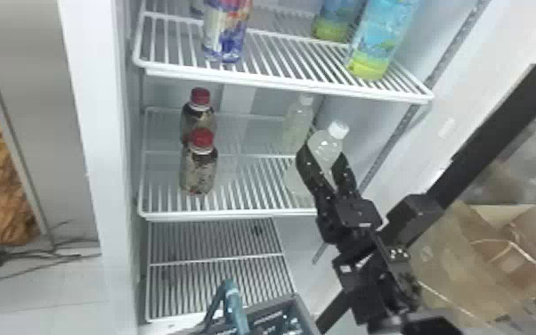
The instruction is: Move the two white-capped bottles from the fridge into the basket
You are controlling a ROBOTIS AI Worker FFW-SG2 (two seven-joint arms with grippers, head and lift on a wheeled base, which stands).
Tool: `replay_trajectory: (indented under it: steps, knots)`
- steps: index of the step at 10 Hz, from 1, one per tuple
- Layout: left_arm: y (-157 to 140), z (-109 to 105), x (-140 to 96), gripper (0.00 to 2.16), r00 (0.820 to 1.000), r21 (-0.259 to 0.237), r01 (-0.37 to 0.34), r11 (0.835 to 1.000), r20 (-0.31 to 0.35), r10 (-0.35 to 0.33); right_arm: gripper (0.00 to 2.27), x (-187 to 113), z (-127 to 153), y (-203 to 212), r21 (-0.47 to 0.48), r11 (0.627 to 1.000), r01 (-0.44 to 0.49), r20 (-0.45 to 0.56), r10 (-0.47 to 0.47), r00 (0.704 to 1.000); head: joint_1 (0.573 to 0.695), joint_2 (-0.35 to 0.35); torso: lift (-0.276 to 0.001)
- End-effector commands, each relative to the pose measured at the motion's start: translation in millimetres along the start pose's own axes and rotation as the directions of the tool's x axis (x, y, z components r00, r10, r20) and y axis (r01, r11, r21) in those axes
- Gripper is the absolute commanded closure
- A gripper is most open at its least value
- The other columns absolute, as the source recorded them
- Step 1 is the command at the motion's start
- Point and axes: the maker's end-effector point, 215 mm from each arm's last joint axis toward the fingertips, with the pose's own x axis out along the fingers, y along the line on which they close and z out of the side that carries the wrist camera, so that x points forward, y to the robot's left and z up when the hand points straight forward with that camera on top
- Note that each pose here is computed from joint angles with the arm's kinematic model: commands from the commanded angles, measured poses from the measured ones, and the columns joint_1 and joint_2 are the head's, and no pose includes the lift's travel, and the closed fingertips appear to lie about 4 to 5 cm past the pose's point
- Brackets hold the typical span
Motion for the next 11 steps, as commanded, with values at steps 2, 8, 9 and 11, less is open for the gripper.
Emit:
replay_trajectory:
  steps: [2, 8, 9, 11]
  knots:
    - [-0.9, 1.4, -0.2, 1.12, 1.0, 0.001, 0.002, 1.0, 0.003, -0.002, 0.76, -26.8, 13.1, 26.9, 0.06, 0.997, -0.042, -0.036, 0.044, 0.998, 0.695, -0.35, -0.26]
    - [0.1, 1.1, -2.0, 1.12, 1.0, -0.001, -0.001, 1.0, 0.006, 0.001, 0.76, -115.7, 37.0, 49.9, 0.068, 0.997, -0.037, -0.228, 0.052, 0.972, 0.695, -0.35, -0.26]
    - [0.8, 1.6, -2.9, 1.12, 1.0, -0.003, -0.003, 1.0, 0.007, 0.003, 0.76, -127.9, 37.7, 53.9, 0.066, 0.997, -0.034, -0.266, 0.05, 0.963, 0.695, -0.35, -0.26]
    - [2.1, 1.7, -3.5, 1.12, 1.0, -0.003, -0.006, 1.0, 0.007, 0.006, 0.76, -147.7, 34.4, 65.1, 0.068, 0.997, -0.039, -0.349, 0.061, 0.935, 0.695, -0.35, -0.26]
